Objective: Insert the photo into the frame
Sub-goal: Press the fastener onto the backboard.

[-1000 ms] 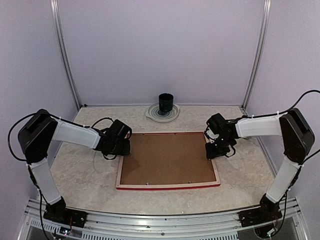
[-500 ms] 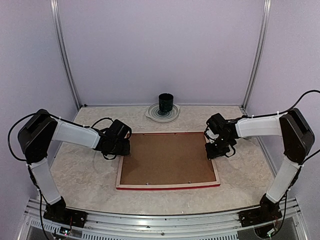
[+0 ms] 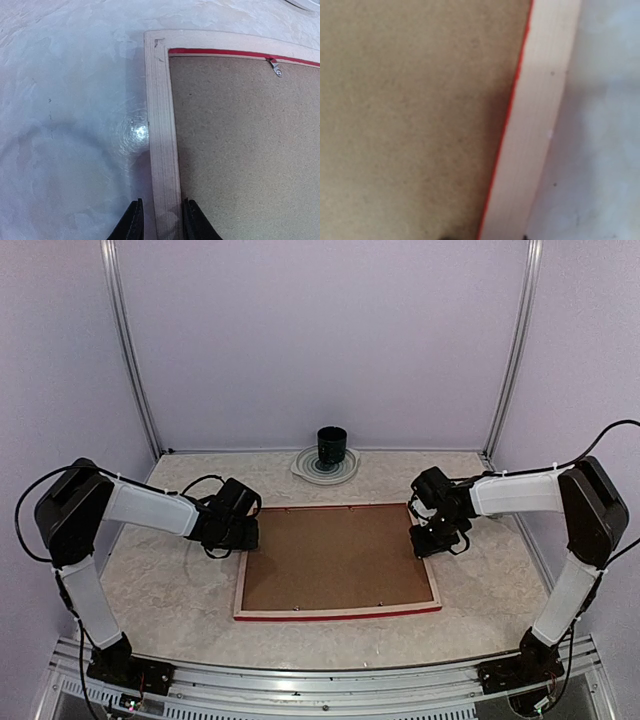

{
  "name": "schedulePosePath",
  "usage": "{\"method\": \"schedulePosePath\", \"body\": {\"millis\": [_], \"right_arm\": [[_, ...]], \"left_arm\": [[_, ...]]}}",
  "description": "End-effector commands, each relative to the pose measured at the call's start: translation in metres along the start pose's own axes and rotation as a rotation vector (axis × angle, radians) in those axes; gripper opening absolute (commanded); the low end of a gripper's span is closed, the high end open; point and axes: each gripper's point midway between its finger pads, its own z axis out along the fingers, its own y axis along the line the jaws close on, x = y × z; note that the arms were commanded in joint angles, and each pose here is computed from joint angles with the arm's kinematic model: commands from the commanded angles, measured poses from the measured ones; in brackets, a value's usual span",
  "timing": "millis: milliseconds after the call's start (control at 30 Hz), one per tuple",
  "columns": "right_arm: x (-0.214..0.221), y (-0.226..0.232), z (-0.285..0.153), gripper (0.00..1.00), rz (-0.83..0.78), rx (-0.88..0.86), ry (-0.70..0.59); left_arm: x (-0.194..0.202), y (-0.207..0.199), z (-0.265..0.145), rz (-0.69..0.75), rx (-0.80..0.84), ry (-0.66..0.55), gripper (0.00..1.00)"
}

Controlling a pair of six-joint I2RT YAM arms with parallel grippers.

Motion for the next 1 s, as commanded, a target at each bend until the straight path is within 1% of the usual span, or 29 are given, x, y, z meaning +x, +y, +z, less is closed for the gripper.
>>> {"method": "schedulePosePath", "body": {"millis": [0, 67, 100, 200, 333, 433, 533, 567, 733, 867, 967], "right_arm": [[0.047, -0.022, 0.018, 0.07, -0.092, 0.137, 0.164], [0.047, -0.019, 0.018, 0.07, -0.098, 0.133, 0.165], [0.047, -0.018, 0.018, 0.09, -0.1, 0.127, 0.165], [0.04, -0.01, 0.014, 0.17, -0.091, 0.088, 0.147], [0.024, 0.001, -0.001, 0.33, -0.076, 0.028, 0.089], [0.009, 0.01, -0.017, 0.48, -0.065, -0.023, 0.038], [-0.005, 0.015, -0.034, 0.58, -0.051, -0.06, -0.018], [-0.009, 0.015, -0.042, 0.61, -0.046, -0.072, -0.041], [-0.021, 0.012, -0.068, 0.78, -0.002, -0.114, -0.124], [-0.024, 0.006, -0.083, 0.87, 0.048, -0.161, -0.184], [-0.024, -0.001, -0.088, 0.89, 0.09, -0.192, -0.222]], "left_arm": [[0.003, 0.015, -0.001, 0.005, -0.038, 0.006, 0.27], [0.001, 0.014, -0.001, 0.003, -0.035, 0.002, 0.27], [0.0, 0.014, -0.002, 0.002, -0.033, 0.001, 0.27], [-0.002, 0.014, -0.003, -0.004, -0.033, -0.006, 0.29], [-0.014, 0.013, -0.013, -0.027, -0.026, -0.037, 0.36], [-0.031, 0.011, -0.028, -0.053, -0.015, -0.083, 0.43], [-0.048, 0.01, -0.045, -0.077, 0.001, -0.133, 0.55], [-0.054, 0.009, -0.052, -0.084, 0.011, -0.149, 0.61], [-0.067, -0.007, -0.086, -0.056, 0.072, -0.21, 0.97], [-0.063, -0.036, -0.11, 0.057, 0.132, -0.235, 0.99], [-0.053, -0.066, -0.128, 0.187, 0.207, -0.258, 0.99]]}}
